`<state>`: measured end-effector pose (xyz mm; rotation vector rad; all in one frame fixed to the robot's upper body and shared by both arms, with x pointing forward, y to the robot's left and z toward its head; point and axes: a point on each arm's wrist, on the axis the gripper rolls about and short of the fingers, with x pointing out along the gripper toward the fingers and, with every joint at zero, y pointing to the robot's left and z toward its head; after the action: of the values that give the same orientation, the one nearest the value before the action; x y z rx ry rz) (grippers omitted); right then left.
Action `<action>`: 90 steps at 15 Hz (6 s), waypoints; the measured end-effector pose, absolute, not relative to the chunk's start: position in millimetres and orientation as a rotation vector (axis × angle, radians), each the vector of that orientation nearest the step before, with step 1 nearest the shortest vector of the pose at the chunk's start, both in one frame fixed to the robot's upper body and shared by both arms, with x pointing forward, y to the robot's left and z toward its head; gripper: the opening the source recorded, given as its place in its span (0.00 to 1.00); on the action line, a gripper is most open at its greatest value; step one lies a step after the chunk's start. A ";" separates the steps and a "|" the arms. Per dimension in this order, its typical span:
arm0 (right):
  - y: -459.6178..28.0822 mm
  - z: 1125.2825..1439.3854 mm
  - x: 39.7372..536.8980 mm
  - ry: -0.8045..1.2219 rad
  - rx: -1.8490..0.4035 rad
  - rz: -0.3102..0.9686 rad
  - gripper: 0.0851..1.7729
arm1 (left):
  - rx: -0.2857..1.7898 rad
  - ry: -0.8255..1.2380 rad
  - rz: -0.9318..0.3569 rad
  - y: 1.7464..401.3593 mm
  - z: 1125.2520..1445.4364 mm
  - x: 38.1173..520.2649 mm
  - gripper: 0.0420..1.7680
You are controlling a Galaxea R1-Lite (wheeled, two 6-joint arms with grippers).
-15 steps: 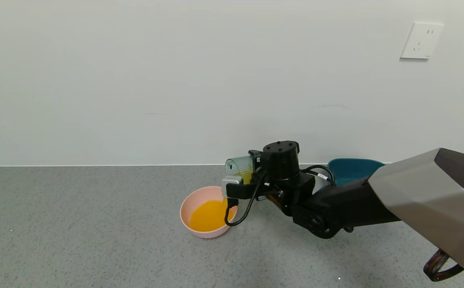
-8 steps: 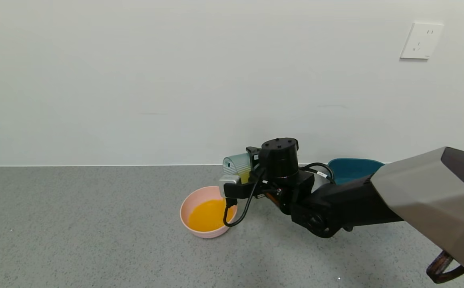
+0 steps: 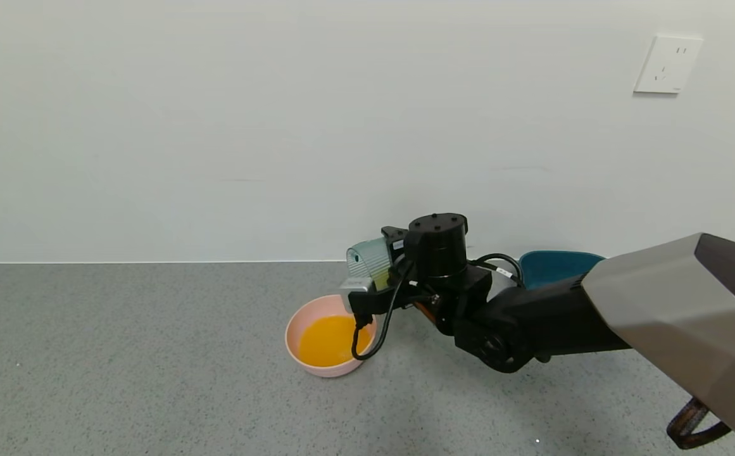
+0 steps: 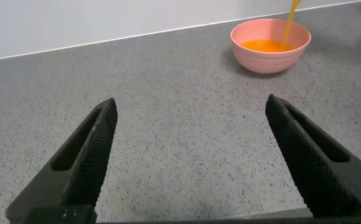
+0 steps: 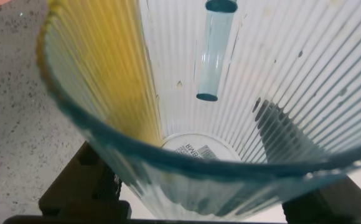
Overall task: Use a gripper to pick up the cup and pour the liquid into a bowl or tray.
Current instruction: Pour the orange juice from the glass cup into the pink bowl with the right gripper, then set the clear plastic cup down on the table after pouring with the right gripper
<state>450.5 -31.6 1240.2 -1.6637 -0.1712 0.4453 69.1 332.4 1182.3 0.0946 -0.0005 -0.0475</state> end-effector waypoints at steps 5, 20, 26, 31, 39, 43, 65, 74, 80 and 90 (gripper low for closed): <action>-30.9 1239.0 451.4 -0.190 -1.736 0.443 0.76 | 0.095 -0.001 -0.047 332.4 1182.4 69.1 0.97; -28.3 1239.5 449.8 -0.232 -1.866 0.435 0.76 | 0.095 -0.001 -0.047 332.4 1182.3 69.1 0.97; -28.6 1240.9 450.1 -0.237 -1.861 0.427 0.76 | 0.095 -0.001 -0.047 332.5 1182.3 69.1 0.97; -32.5 1243.6 451.3 -0.224 -1.804 0.422 0.76 | 0.095 -0.001 -0.047 332.4 1182.3 69.1 0.97; -41.4 1247.3 438.4 -0.042 -1.275 0.397 0.76 | 0.095 -0.001 -0.047 332.5 1182.3 69.1 0.97; -65.1 1255.0 443.4 -0.020 -1.002 0.303 0.76 | 0.095 -0.001 -0.047 332.5 1182.3 69.1 0.97; -97.7 1241.2 419.4 0.278 0.013 0.191 0.76 | 0.095 -0.001 -0.047 332.4 1182.3 69.1 0.97; -97.7 1197.3 449.7 0.297 0.012 0.141 0.76 | 0.095 -0.001 -0.047 332.5 1182.3 69.1 0.97; -88.1 1178.2 477.3 0.281 -0.001 0.127 0.76 | 0.095 -0.001 -0.047 332.4 1182.3 69.1 0.97; -82.8 1138.7 498.7 0.233 -0.037 0.118 0.76 | 0.095 -0.001 -0.047 332.4 1182.3 69.1 0.97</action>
<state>498.7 -82.8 1138.7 -0.0369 0.2327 0.1180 69.1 332.4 1182.3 0.0946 -0.0005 -0.0475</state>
